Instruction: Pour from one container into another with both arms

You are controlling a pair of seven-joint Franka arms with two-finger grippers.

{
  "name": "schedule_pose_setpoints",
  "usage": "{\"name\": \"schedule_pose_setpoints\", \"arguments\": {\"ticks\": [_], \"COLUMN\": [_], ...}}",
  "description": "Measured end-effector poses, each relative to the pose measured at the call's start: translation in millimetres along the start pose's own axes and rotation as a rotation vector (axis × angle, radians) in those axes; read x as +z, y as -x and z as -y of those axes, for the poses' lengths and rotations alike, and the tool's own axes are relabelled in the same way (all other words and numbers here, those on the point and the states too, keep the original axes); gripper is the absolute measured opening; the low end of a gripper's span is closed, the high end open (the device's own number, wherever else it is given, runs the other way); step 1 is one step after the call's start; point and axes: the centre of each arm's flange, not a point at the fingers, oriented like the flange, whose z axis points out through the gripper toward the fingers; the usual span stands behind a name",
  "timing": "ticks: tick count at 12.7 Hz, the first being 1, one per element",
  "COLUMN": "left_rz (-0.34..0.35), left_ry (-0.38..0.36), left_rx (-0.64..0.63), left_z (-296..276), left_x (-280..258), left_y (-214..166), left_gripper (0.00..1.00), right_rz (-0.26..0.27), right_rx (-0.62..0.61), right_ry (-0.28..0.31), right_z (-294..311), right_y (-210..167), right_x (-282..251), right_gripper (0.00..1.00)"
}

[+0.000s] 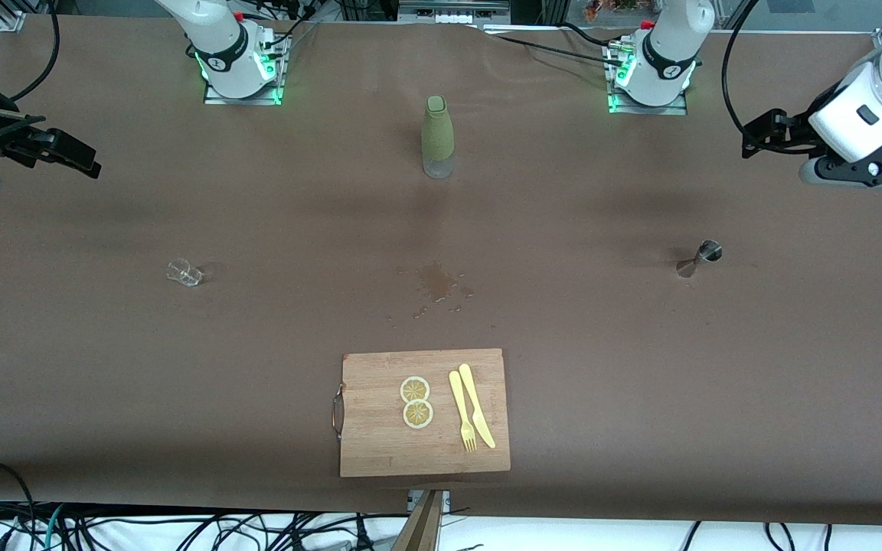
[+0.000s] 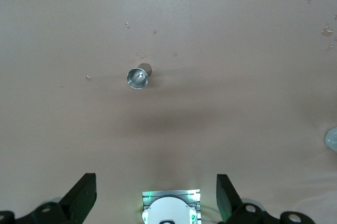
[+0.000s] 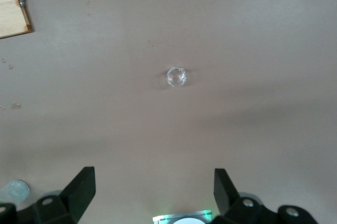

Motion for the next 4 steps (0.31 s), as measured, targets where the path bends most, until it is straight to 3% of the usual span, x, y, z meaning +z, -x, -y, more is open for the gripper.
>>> {"name": "schedule_pose_setpoints", "arguments": {"ticks": [4], "left_rz": [0.0], "left_ry": [0.001], "left_rx": [-0.005], "left_z": [2.2], "left_x": [2.2], "left_y": [1.0], "left_gripper": [1.0], "right_rz": [0.0], "right_rx": [0.0], "right_ry": [0.0], "right_z": [0.0], "right_y": [-0.1], "right_x": [0.1], "right_gripper": [1.0]}}
